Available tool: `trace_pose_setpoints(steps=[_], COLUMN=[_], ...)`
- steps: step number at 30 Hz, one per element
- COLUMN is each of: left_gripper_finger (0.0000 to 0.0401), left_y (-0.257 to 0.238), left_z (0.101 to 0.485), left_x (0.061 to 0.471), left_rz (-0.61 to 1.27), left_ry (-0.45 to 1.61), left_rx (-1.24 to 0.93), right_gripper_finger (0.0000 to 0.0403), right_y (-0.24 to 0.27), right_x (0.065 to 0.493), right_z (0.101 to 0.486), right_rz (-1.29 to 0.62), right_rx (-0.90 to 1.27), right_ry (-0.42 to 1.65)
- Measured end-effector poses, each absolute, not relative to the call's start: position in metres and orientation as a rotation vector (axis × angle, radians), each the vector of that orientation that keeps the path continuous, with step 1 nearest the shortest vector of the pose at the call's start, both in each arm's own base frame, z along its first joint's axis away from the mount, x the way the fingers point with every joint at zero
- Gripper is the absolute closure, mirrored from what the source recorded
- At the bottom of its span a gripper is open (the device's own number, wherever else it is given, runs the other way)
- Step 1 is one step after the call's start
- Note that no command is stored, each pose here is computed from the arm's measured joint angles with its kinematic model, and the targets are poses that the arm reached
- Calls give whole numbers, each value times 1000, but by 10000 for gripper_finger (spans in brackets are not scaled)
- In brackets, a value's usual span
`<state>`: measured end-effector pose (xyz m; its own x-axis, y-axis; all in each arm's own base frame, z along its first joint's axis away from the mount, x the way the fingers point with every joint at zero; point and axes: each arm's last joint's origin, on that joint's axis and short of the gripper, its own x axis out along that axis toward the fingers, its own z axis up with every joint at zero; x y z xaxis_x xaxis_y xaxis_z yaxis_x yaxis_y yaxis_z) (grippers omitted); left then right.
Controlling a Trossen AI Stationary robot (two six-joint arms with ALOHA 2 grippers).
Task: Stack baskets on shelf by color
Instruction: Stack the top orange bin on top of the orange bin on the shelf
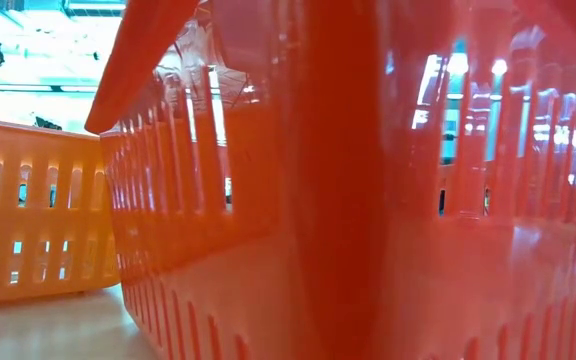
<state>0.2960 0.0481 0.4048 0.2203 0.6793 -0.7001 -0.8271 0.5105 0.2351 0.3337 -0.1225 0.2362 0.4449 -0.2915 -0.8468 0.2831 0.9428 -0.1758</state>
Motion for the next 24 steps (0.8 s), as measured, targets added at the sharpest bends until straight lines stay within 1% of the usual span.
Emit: trace_pose_setpoints(steps=[5,12,18,24], left_gripper_finger=[303,303,303,303], left_y=[48,48,48,48], left_z=[405,405,405,405], left_x=[296,296,296,296], left_rz=[1051,1051,1051,1051], left_ry=[850,850,850,850], left_rx=[-203,-204,-204,-204], right_gripper_finger=[401,401,401,401], right_y=[-129,-155,-174,-174], right_x=[334,325,311,307], right_z=[243,246,232,222], right_rz=[-388,-462,-492,-463], right_rx=[-47,-18,51,85], right_ry=[1038,1025,1052,1071])
